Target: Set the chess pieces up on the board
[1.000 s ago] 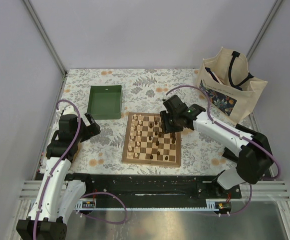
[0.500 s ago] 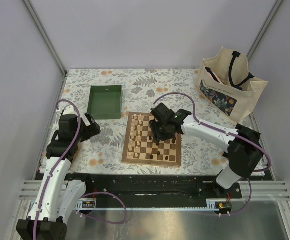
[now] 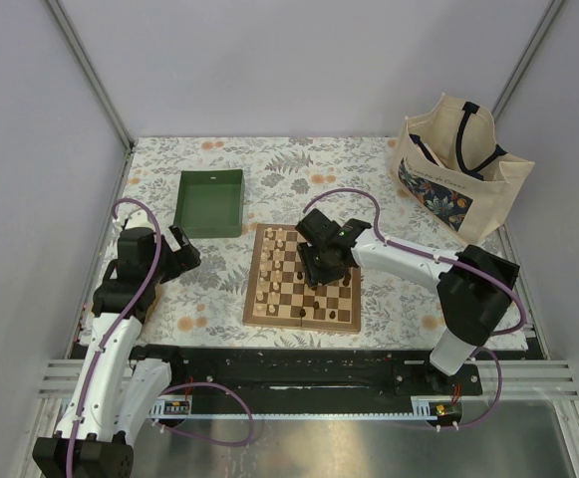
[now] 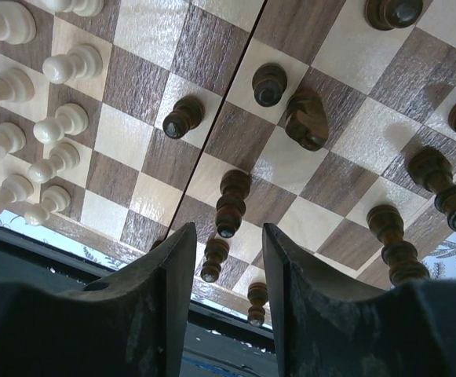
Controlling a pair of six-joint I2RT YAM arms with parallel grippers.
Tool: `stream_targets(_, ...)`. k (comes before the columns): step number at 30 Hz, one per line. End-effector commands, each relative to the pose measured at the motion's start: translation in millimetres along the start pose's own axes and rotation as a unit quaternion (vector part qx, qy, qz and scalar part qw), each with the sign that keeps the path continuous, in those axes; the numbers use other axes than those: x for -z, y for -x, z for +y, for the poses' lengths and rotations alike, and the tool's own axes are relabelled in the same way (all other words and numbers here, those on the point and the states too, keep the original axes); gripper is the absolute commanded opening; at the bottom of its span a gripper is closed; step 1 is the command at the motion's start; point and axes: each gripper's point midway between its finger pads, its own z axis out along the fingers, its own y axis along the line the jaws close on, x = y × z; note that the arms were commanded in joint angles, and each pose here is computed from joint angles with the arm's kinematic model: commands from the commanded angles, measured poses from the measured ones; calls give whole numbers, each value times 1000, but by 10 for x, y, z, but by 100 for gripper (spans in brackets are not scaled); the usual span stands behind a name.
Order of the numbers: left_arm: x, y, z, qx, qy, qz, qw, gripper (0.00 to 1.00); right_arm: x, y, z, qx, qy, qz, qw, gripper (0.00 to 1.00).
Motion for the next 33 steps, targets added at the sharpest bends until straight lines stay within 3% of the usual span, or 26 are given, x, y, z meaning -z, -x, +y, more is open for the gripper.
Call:
stream_targets(1,12,163,-95,0,-19,-26,999,99,23,217,100,2,4,-36,999,47)
stream_targets(16,9,161,-93,-1,-19,-25,1000,99,-64,219,69,5,-9,-30,1000,40)
stream_targets(22,6,158,-95,-1,-19,-24,1000,99,-13,212,82,6,-2,-32,999,26)
stream_targets(25,12,162,-97,0,-20,-26,999,99,76,212,97,4,5,-37,999,21)
stream_targets(33,12,162,-97,0,-20,-26,999,99,605,206,-50,-10,4,-98,995,20)
